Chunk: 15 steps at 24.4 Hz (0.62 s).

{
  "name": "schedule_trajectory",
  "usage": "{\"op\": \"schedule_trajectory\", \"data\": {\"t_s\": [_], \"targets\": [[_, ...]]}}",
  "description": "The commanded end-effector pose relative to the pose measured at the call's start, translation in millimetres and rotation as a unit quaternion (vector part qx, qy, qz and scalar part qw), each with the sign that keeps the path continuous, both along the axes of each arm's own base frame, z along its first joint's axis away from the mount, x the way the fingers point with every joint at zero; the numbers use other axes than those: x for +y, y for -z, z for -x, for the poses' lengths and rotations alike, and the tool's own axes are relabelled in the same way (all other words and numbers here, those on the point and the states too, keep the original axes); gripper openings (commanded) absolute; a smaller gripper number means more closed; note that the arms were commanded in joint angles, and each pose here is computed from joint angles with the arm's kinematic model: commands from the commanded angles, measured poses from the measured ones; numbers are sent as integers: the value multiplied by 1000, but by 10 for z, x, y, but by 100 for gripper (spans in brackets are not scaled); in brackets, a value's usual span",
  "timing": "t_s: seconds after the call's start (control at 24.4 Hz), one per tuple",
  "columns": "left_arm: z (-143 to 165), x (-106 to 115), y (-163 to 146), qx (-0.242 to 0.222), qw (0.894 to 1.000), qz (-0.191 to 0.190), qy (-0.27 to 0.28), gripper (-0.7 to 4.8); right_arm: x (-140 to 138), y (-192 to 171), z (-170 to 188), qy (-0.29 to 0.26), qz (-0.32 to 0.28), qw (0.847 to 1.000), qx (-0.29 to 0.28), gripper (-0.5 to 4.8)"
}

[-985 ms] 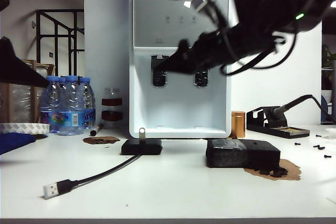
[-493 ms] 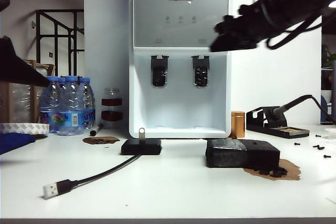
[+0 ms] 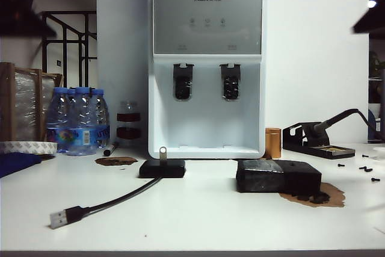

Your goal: Take the USB flash drive out of the black sponge and insert it into the slot on top of the black USB adpator box.

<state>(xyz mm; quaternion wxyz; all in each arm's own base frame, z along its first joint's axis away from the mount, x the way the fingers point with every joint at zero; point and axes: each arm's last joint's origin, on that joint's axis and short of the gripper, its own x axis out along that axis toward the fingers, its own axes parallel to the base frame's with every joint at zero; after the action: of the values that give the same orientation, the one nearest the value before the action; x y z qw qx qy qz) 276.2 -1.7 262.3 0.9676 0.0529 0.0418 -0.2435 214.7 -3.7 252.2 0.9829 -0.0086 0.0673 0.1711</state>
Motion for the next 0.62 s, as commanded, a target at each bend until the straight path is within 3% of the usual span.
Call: {"op": "schedule_trajectory", "data": {"t_s": [0.04, 0.25, 0.37, 0.62], "targets": [[13, 21, -288, -58, 996, 45, -43, -4, -1, 68, 269, 3, -19, 1000, -21, -5], [128, 21, -575, -93, 991, 87, -50, -4, 32, 313, 602, -6, -26, 999, -45, -5], [332, 13, -778, -117, 987, 100, -49, -4, 33, 527, 805, 25, -33, 997, -65, -4], [720, 19, -908, -84, 986, 102, -97, -4, 41, 733, 958, 32, -43, 995, -83, -4]]}}
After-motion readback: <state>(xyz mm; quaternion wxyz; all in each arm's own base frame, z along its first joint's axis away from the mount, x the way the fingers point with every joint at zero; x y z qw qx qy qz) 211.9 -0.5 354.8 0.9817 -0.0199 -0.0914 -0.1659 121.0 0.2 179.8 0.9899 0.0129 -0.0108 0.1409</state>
